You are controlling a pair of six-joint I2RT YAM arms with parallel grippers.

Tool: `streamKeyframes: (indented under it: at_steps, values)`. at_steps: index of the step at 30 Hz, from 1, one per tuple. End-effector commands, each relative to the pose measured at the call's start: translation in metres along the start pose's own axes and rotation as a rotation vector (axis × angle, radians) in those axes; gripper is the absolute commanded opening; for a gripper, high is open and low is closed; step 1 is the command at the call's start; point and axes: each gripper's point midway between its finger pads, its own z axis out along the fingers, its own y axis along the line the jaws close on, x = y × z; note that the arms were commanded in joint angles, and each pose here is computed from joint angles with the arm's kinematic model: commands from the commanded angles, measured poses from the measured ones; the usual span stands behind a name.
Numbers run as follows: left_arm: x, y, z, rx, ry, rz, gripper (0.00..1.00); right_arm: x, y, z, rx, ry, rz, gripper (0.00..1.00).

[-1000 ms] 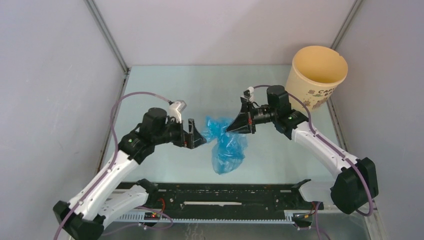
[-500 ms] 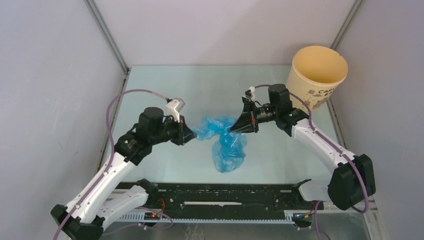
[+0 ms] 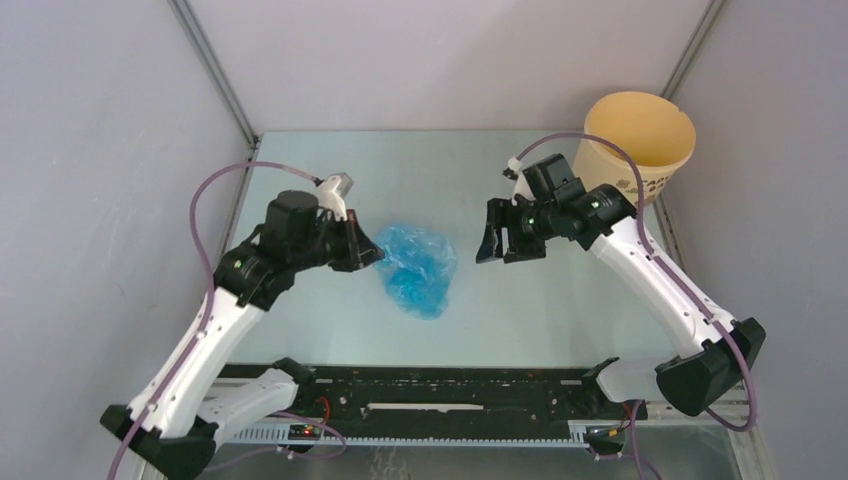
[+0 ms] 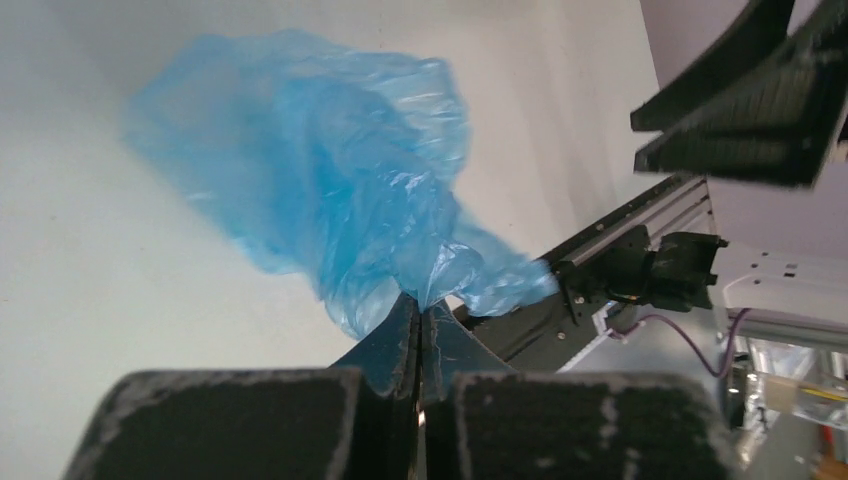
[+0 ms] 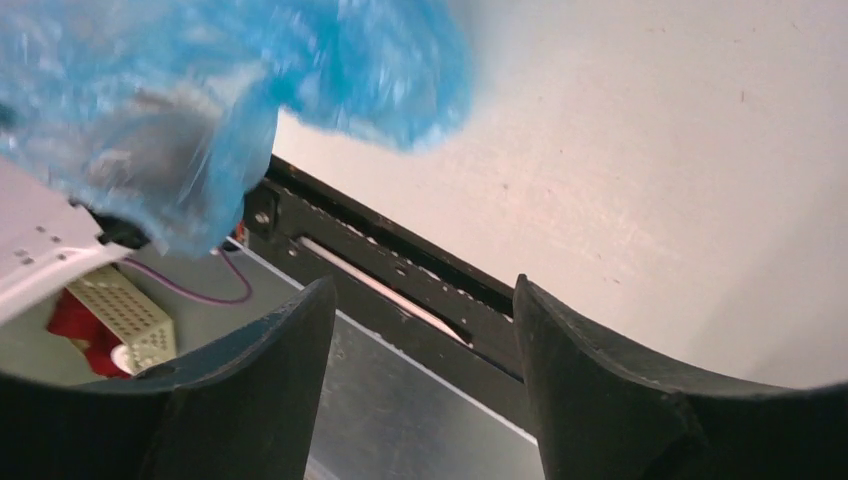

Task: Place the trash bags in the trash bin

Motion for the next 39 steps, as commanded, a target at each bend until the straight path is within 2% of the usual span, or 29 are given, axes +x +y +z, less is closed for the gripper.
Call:
streamKeyframes:
  at_steps: [1, 3, 6, 9, 12, 16, 19, 21, 26, 29, 33, 36, 39]
  values:
    - [-0.01, -0.022, 0.001, 0.053, 0.055, -0.119, 0.0, 0.01, 0.005, -0.012, 0.012, -0.036, -0.028, 0.76]
    - [-0.015, -0.026, 0.0, 0.078, 0.019, -0.114, 0.0, 0.012, 0.026, -0.008, -0.111, -0.038, 0.026, 0.77]
    - [-0.013, -0.032, 0.0, 0.134, 0.008, -0.097, 0.0, 0.011, 0.03, 0.015, -0.175, -0.061, 0.089, 0.77]
    - [-0.005, -0.036, -0.001, 0.168, 0.026, -0.103, 0.0, 0.001, 0.027, 0.045, -0.169, -0.08, 0.156, 0.67]
    - [-0.004, -0.039, -0.004, 0.185, 0.022, -0.125, 0.0, -0.005, 0.05, 0.065, -0.232, -0.106, 0.131, 0.67]
    - [-0.013, -0.04, -0.007, 0.162, -0.004, -0.173, 0.0, -0.012, 0.077, 0.054, -0.316, -0.176, 0.042, 0.73]
    - [-0.018, -0.036, -0.006, 0.11, -0.006, -0.262, 0.0, -0.002, 0.073, 0.036, -0.28, -0.225, -0.073, 0.8]
    - [-0.019, -0.039, -0.003, 0.111, 0.007, -0.324, 0.0, 0.011, 0.069, 0.028, -0.276, -0.23, -0.123, 0.81]
    - [-0.022, -0.041, 0.003, 0.109, 0.016, -0.377, 0.0, 0.036, 0.048, 0.019, -0.253, -0.258, -0.147, 0.81]
    - [-0.023, -0.043, 0.003, 0.108, 0.028, -0.397, 0.0, 0.033, 0.058, 0.011, -0.271, -0.324, -0.191, 0.83]
    - [-0.019, -0.051, 0.004, 0.152, 0.063, -0.433, 0.0, 0.021, 0.08, 0.023, -0.279, -0.427, -0.145, 0.91]
    - [-0.018, -0.053, 0.002, 0.163, 0.064, -0.44, 0.0, 0.017, 0.088, 0.043, -0.23, -0.476, -0.163, 0.91]
    - [-0.017, -0.056, -0.001, 0.181, 0.066, -0.435, 0.0, 0.014, 0.065, 0.06, -0.079, -0.478, -0.149, 0.87]
